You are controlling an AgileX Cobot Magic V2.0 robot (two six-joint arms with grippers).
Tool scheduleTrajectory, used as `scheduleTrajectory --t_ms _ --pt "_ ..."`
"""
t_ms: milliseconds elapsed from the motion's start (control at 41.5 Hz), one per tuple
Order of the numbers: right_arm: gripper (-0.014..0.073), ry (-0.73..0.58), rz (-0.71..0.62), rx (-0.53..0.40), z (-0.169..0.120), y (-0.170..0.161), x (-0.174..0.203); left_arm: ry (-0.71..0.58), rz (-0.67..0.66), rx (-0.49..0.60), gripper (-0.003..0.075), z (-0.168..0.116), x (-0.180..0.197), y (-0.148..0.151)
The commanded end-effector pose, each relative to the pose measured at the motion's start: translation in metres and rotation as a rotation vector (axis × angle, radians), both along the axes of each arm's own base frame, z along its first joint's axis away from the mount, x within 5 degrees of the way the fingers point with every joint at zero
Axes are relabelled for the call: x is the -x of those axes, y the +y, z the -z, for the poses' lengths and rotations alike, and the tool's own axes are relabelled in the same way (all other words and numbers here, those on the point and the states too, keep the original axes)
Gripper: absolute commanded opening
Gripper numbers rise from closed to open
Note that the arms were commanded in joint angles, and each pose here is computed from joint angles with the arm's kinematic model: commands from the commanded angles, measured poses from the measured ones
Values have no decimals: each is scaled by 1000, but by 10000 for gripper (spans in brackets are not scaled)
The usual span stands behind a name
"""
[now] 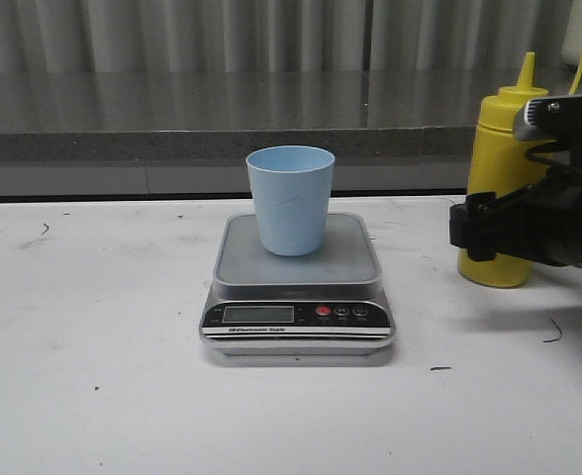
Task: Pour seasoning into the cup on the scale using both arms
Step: 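Move the right gripper to the yellow bottle and grasp it, then lift the yellow bottle and tilt it toward the cup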
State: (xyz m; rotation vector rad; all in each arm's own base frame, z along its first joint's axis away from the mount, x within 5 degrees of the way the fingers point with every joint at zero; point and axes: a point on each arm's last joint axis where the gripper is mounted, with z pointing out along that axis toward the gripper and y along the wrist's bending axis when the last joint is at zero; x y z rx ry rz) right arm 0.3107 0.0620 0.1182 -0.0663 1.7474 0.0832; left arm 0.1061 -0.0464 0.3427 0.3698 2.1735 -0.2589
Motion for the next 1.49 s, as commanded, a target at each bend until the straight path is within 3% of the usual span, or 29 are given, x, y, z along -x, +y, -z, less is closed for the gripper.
scheduleTrajectory --t_ms 0,241,361,458,651,892,1277,1470 --pt "613 -195 -7 -28 -28 3 -14 -80 6 50 388 -13 -2 -2" --pt "596 -197 36 -48 -33 2 -28 -80 6 50 388 -13 -2 -2" --pt "445 -179 28 -46 -32 3 -30 -80 6 50 388 -13 -2 -2" --pt "375 -172 25 -45 -32 4 -29 -80 6 50 388 -13 -2 -2" --pt "373 -132 10 -51 -48 5 -27 -80 6 50 388 -13 -2 -2" --pt "373 4 -53 -37 -96 7 -12 -80 6 50 388 -13 -2 -2" --pt "373 206 -177 180 -194 15 -12 -80 6 50 388 -13 -2 -2" --pt "373 288 -226 444 -220 31 -18 -80 6 50 388 -13 -2 -2"
